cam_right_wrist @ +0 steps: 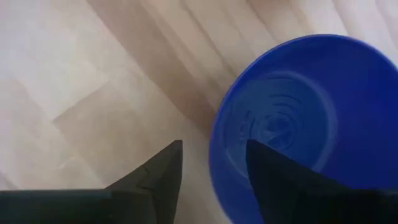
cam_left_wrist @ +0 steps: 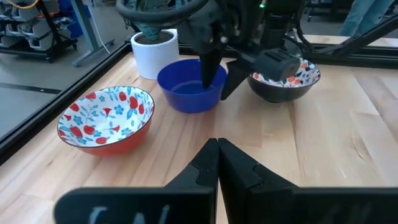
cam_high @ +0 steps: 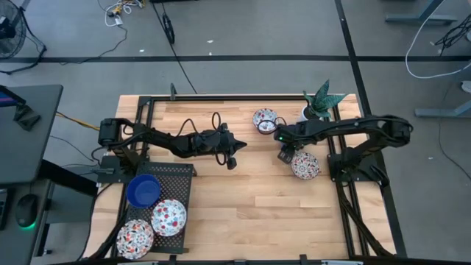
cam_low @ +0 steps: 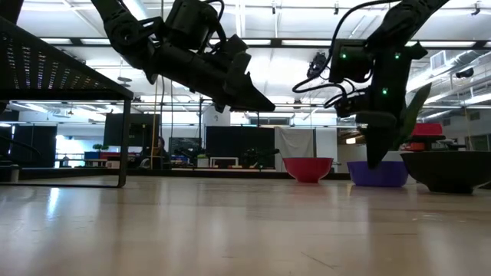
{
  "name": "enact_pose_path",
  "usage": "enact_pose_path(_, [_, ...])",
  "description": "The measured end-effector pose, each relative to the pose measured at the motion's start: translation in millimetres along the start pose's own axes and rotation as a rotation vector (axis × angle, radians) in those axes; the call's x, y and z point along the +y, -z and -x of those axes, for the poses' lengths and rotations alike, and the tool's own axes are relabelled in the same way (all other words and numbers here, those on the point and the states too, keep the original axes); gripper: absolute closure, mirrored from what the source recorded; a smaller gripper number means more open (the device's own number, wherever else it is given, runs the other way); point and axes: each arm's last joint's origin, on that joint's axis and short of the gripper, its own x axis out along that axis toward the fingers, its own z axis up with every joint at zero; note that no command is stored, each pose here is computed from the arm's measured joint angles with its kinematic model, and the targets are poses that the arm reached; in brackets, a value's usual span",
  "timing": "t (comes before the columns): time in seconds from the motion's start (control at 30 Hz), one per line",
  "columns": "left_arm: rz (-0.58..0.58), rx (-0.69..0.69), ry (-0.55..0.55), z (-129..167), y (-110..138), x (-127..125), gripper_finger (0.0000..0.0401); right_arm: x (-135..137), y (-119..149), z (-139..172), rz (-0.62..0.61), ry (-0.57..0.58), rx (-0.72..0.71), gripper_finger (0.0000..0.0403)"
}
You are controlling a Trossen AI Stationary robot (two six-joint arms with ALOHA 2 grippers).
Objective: Pick & Place Mini bowls
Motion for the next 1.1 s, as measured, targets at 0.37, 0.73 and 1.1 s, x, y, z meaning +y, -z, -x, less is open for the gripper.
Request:
enact_pose_path(0.37, [0.039,0.0,0.001,0,0,0,0.0387,1,-2,-2,0.007,0.002,-0.01,0.033])
enact_pose_path(0.73, [0.027,0.0,0.054,1,0,-9,0.032,2,0,-2,0.076,-0.022,0.009,0.0386])
enact_pose_path(1.1, [-0.069,-0.005,0.119,6,1,-32,0.0226,45,-1,12,0.356,-0.253,-0.103,0.0396])
